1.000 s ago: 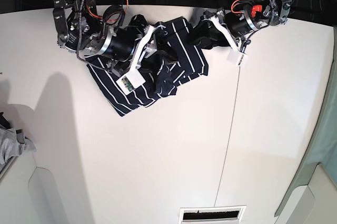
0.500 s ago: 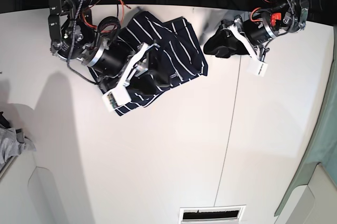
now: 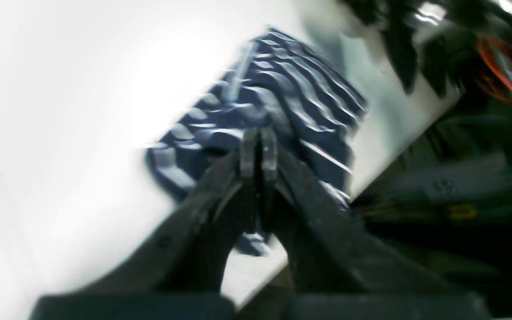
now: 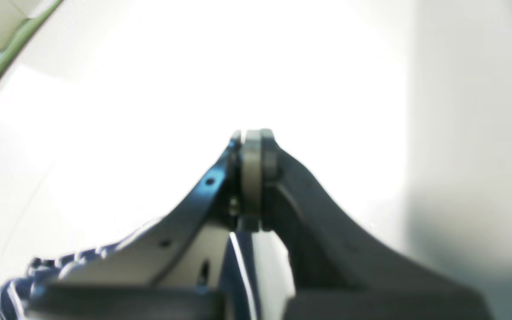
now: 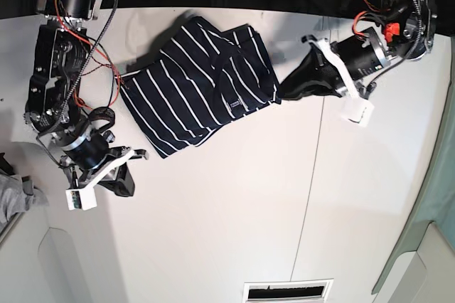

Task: Layout the t-shirt on the table in an organized manner, then fold the t-shirt properly
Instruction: 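Fold the strip end over with the right gripper toward the left gripper, then press and square the folded bundle with both grippers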

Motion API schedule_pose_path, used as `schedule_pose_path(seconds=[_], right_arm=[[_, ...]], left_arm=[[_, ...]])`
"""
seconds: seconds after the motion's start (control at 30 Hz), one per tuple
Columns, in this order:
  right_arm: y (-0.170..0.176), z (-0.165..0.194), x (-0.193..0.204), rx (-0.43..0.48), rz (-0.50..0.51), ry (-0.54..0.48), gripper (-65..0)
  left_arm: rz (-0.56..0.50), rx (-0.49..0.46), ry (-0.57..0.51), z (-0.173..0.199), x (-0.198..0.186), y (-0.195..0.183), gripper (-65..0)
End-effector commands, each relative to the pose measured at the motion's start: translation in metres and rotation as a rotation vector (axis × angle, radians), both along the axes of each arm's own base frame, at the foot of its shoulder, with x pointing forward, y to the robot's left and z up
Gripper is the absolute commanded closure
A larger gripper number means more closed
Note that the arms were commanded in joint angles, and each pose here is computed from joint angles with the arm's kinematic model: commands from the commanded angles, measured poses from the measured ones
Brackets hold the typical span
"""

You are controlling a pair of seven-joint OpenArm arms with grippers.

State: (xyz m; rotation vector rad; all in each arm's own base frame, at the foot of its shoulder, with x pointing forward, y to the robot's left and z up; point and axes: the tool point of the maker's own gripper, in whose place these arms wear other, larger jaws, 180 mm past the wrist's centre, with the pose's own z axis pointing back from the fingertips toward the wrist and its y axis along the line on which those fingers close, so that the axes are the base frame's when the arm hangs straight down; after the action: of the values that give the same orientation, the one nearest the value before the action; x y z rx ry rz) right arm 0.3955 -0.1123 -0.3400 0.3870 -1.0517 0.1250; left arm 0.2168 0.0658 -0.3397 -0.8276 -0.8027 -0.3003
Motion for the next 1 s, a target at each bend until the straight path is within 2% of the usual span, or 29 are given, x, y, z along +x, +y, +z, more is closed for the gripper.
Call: schedule_pose_path(seconds=[0.0,0.1,0.2,0.37,0.5,0.63,0.77,0.97], right_arm=[[0.005,0.013,0.013,0.028,0.013,-0.052,0.0],[0.017,-0.007,0.025,0.073,0.041,-0.007,0.0],[0.033,-0.033,0.024,0.093,0.100,0.068,0.0],[0.051,-0.069,0.006,0.110,0.154,0.159,0.0],[0.054,-0.087,-0.013,0.111,0.163,0.207,0.0],[0.055,-0.100,-0.038,0.116,0.171,0.238,0.0],[0.060,-0.094,-0.063,0.164,0.171,0.219,0.0],[0.063,-0.078,-0.097,0.166,0.186,0.182,0.0]], left_arm=[[-0.037,-0.030,-0.026,0.009,-0.004,-0.013,0.0],[-0.093,-0.022,-0.031,0.001,-0.014,-0.039,0.0],[-0.105,0.056,-0.022,-0.028,-0.018,-0.050,0.0],[-0.085,0.066,0.107,-0.076,-0.026,-0.052,0.0],[-0.076,0.100,0.156,-0.099,-0.018,-0.043,0.0],[-0.070,0.147,0.157,-0.110,0.005,-0.031,0.0],[-0.068,0.201,0.122,-0.110,0.040,-0.022,0.0],[-0.048,0.241,0.038,-0.089,0.105,-0.012,0.0]])
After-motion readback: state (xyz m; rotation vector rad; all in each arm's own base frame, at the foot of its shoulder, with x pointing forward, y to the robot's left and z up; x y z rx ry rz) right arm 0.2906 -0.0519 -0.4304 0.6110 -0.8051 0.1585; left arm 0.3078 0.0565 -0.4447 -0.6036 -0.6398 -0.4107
